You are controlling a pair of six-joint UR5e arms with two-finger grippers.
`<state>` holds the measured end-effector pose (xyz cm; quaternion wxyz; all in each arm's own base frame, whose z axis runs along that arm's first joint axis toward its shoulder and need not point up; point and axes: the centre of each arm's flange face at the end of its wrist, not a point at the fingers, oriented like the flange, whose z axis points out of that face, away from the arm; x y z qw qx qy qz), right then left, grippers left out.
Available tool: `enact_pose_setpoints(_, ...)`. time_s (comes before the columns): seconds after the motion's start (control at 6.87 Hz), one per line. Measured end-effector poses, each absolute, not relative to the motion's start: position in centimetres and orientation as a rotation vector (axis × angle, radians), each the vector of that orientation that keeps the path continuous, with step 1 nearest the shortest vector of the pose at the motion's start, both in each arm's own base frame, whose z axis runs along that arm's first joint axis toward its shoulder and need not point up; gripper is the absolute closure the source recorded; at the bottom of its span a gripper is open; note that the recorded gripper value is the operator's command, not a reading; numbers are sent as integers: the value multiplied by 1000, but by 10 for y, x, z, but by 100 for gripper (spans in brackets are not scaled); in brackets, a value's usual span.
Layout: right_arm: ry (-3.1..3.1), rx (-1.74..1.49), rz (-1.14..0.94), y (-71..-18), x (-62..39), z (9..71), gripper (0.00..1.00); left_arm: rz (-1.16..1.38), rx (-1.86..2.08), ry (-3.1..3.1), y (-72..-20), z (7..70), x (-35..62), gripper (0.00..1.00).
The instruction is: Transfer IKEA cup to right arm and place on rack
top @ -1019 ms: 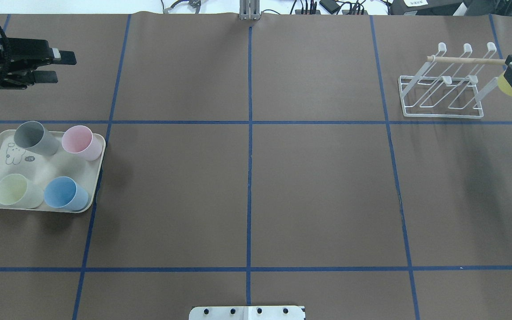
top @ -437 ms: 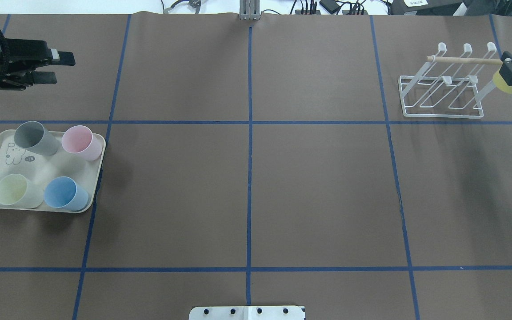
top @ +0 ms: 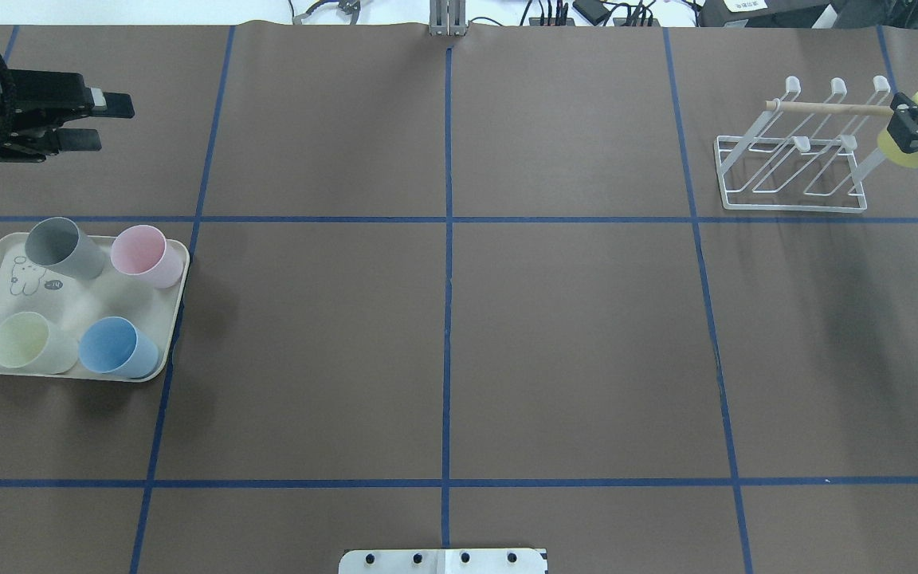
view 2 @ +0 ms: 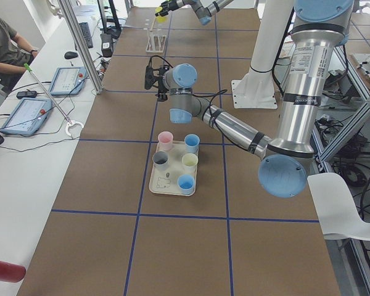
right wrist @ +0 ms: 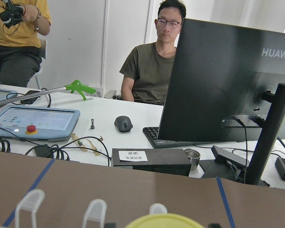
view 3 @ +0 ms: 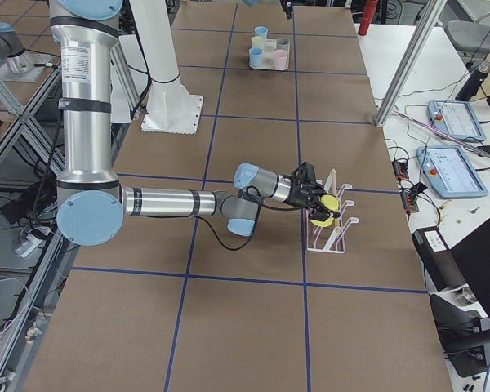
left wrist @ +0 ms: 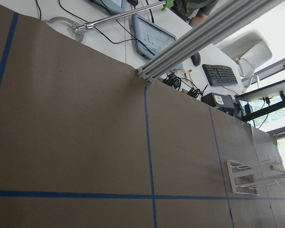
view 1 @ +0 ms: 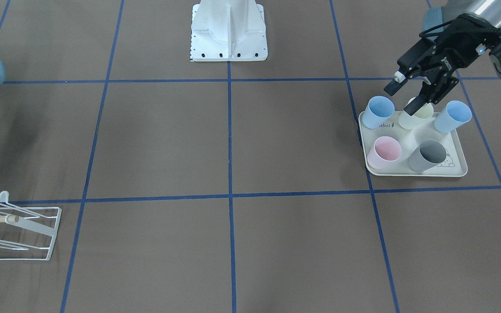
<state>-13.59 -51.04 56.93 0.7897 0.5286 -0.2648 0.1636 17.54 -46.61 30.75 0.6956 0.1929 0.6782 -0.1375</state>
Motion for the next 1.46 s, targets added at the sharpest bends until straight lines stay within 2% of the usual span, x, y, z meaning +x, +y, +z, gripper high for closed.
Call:
enact_pose_setpoints(0.15,-569,1137,354,-513,-138,571,100,-308,430,1513,-466,308,175,0)
enact_pose_setpoints(0.44,-567,1132,354,-515,-139,574,0,-308,430,1514,-466,308,175,0)
enact_pose_setpoints(1.02,-566,1127,352,-511,-136,578,0,-307,430,1514,-466,307,175,0)
enact_pose_setpoints(1.46,-646,1131,323,-501,-129,546,0,-276,444,1494,-467,311,159,0)
